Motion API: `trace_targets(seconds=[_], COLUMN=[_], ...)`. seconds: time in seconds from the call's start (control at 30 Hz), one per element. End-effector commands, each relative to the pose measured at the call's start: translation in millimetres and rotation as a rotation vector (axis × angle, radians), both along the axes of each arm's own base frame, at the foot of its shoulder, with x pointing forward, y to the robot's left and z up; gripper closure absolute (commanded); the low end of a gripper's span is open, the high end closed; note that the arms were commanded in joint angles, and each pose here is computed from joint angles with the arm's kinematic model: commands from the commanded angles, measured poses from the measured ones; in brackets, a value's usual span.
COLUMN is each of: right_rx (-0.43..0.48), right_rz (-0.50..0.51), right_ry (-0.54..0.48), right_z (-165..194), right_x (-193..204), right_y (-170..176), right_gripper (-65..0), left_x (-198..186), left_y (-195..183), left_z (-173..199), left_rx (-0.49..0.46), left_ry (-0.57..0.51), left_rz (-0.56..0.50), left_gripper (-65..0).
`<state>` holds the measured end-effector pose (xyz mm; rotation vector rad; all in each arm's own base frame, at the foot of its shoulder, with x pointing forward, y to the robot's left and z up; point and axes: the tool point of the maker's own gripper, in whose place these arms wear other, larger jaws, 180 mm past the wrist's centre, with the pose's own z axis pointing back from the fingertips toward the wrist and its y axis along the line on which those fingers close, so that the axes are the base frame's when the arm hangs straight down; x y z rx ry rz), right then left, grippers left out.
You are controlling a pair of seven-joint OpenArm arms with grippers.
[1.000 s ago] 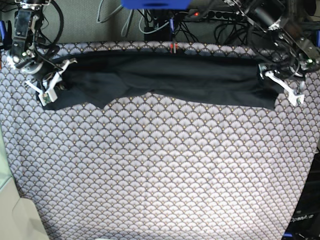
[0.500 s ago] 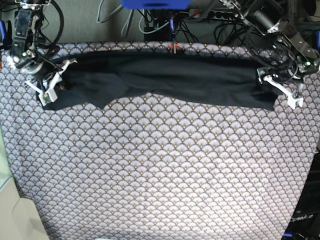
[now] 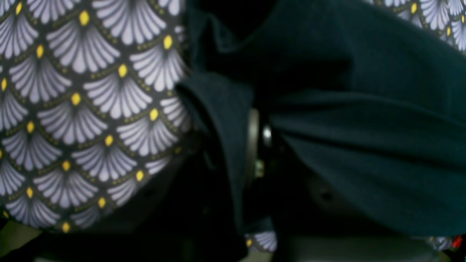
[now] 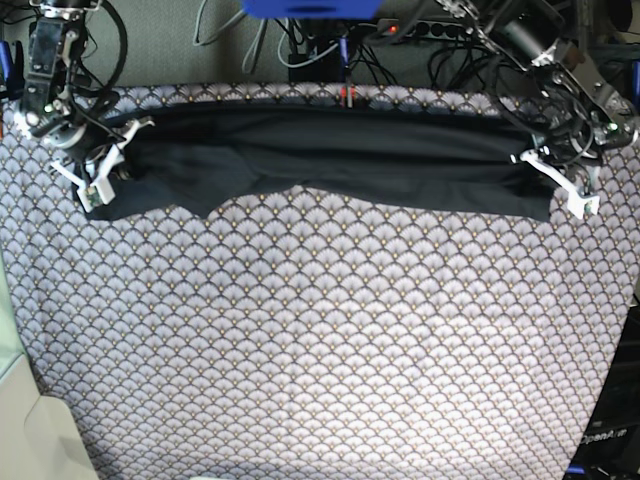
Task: Fold the T-shirt properly
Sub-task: 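Adjust the left gripper's grip on the band's end, then lift the band's end with the left gripper and fold it toward the right gripper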
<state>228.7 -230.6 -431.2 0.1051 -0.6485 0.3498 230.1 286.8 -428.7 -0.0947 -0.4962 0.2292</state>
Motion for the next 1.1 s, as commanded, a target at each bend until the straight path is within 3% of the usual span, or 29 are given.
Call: trace_targets(seconds=[0.0,0.37,0.6,0.83,1.07], right_rx=[-0.027,-0.030,-0.030,-0.030,-0.030], right_rz=[0.016,0.016,0.016,0.016,0.016], right_ry=[0.040,0.043,0.046,0.046,0.046], right_z=[-5.0,-5.4,-5.9,-5.9,-5.9], right_x=[-6.7,-7.2,-7.7,-7.7,-7.7], right_y=[-2.5,-2.9,-2.5,-2.5,-2.5], right_gripper=[0.0,0.0,0.0,0.0,0.0], left_x=[4.7,33.2,41.0,37.2,39.0], left_y=[0.6,-45.3,-109.4,-187.3,-232.3], left_z=[5.1,66.4,68.2,62.3,69.3], left_rx=[0.024,0.165,0.118,0.081,0.072], left_ry=[0.002,-0.064,-0.086,-0.086,-0.120], left_rz=[-0.021,-0.208,-0.355,-0.619,-0.772], left_gripper=[0.0,0.0,0.0,0.0,0.0])
